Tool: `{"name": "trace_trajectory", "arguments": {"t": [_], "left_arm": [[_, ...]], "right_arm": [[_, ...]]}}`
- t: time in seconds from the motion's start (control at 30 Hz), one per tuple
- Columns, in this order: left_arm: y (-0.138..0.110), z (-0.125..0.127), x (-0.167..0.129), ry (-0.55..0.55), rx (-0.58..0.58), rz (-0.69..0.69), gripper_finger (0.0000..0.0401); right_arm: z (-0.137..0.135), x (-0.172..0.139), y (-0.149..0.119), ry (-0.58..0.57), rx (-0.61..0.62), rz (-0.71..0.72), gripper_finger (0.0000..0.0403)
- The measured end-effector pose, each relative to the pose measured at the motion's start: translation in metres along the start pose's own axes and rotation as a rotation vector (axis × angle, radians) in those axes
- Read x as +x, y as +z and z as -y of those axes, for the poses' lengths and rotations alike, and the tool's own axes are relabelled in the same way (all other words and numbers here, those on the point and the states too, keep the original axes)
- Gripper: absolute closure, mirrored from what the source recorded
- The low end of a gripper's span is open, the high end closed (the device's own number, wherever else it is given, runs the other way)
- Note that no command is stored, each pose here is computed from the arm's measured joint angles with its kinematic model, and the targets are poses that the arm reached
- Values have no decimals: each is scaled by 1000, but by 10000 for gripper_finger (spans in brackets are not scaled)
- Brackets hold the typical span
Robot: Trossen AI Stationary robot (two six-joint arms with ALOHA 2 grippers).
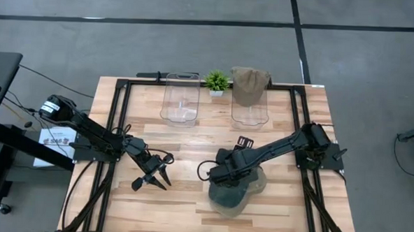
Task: Pick & Place hat
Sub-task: Put the top blue cap into the left transparent bin
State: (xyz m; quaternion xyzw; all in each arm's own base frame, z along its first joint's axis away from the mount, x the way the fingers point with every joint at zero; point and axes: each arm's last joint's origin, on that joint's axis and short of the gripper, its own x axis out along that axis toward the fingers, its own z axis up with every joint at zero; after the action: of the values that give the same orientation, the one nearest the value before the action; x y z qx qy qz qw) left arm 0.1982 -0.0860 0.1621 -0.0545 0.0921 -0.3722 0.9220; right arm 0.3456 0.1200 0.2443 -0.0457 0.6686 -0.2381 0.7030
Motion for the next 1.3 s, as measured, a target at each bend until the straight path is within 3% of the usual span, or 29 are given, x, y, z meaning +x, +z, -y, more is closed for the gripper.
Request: {"name": "trace_trajectory", "arguments": {"t": [0.83,1.0,1.3], "left_arm": [[0,0,0,0,0,1,304],[0,0,0,0,0,0,304],[0,0,0,0,0,1,304]], "right_arm": [[-2,2,0,-3,-5,-16,306],[-1,2,-1,-12,-4,-28,280],[1,3,-1,-30,-3,-19,192]]}}
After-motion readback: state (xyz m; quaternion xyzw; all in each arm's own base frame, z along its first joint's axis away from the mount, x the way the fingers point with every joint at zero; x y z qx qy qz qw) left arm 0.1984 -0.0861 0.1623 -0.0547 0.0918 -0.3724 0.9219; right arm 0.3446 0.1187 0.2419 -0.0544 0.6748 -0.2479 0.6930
